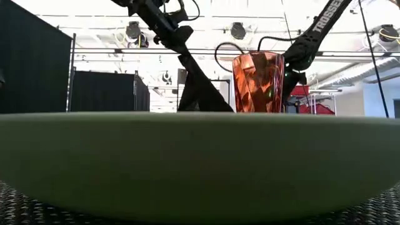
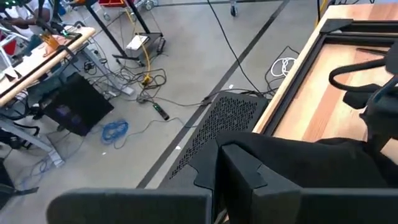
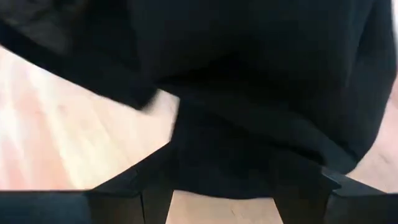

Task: Set table place
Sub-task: Fold the black napkin

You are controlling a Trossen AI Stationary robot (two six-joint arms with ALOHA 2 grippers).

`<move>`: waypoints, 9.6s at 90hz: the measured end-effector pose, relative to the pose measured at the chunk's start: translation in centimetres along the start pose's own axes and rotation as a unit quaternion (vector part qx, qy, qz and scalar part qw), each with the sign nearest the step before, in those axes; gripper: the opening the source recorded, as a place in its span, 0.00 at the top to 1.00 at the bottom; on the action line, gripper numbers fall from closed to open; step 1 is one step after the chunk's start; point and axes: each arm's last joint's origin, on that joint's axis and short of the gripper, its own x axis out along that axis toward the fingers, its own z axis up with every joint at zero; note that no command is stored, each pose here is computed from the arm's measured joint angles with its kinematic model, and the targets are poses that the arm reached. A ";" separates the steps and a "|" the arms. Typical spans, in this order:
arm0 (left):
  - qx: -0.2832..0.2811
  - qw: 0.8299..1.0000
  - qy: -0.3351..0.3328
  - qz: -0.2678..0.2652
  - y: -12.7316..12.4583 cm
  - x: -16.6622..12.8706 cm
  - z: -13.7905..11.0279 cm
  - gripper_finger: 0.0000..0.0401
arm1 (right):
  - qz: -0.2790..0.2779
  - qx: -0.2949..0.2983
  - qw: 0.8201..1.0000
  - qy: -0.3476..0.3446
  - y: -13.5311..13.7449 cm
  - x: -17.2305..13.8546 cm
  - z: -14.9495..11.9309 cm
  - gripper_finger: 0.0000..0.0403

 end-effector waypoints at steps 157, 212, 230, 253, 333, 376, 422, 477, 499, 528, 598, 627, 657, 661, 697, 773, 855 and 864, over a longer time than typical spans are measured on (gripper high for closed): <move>0.030 0.996 -0.054 0.058 2.6 -7.1 4.2 1.00 | -0.026 -0.164 0.985 -0.041 2.1 -14.2 11.2 0.74; 0.046 0.998 -0.002 0.043 1.9 -4.7 3.0 1.00 | 0.081 -0.112 0.990 0.022 3.9 -1.3 9.6 0.41; 0.047 0.998 -0.001 0.041 1.8 -4.6 3.0 1.00 | 0.058 -0.113 0.992 0.015 4.1 1.0 9.4 0.43; 0.051 0.998 0.000 0.041 1.8 -4.6 3.0 1.00 | 0.045 -0.106 0.993 0.038 3.7 3.1 8.6 0.43; 0.060 0.997 0.001 0.041 1.8 -4.6 3.0 1.00 | 0.018 -0.078 0.992 0.098 3.1 6.0 6.9 0.43; 0.062 0.997 0.008 0.038 1.8 -4.6 2.8 1.00 | 0.002 -0.082 0.992 0.099 3.1 5.7 6.9 0.98; 0.063 0.997 0.010 0.037 1.8 -4.6 2.8 1.00 | -0.070 -0.110 0.990 -0.046 5.0 -8.6 11.9 1.00; 0.061 0.994 -0.085 0.017 0.8 -9.7 5.9 1.00 | -0.155 -0.072 0.953 -0.251 4.1 -24.1 11.8 1.00; 0.072 0.988 -0.136 0.025 1.1 -13.5 8.4 1.00 | -0.152 -0.085 0.922 -0.345 5.4 -30.5 11.8 1.00; 0.078 0.986 -0.144 0.012 0.6 -15.9 9.2 1.00 | -0.159 -0.101 0.909 -0.371 6.5 -34.9 11.4 1.00; 0.067 0.992 -0.104 -0.026 -0.3 -19.5 7.6 1.00 | -0.190 -0.069 0.931 -0.304 8.3 -35.4 9.6 1.00; 0.091 0.995 0.008 -0.030 -1.8 -14.5 4.2 1.00 | -0.206 -0.083 0.946 -0.234 8.1 -30.8 11.1 1.00; 0.096 0.992 0.074 -0.034 -3.5 -10.2 -0.4 1.00 | -0.218 -0.090 0.963 -0.131 4.1 -23.3 11.3 1.00; 0.098 0.991 0.082 -0.043 -3.7 -9.8 -1.0 1.00 | -0.203 -0.083 0.968 -0.125 3.6 -22.7 11.1 1.00; 0.066 0.987 0.101 -0.105 -5.6 -8.5 -3.4 1.00 | -0.177 -0.069 0.980 -0.066 3.1 -20.4 9.3 1.00; 0.055 0.959 0.144 -0.237 -8.6 -6.6 -6.5 1.00 | -0.163 -0.057 0.984 0.038 2.9 -20.4 7.3 1.00; 0.048 0.922 0.180 -0.338 -9.7 -7.2 -7.7 1.00 | -0.164 -0.014 0.985 0.055 -0.2 -21.0 7.1 0.56; 0.039 0.892 0.211 -0.398 -9.8 -7.8 -8.3 1.00 | -0.138 -0.014 0.989 0.049 -0.1 -20.8 7.3 0.57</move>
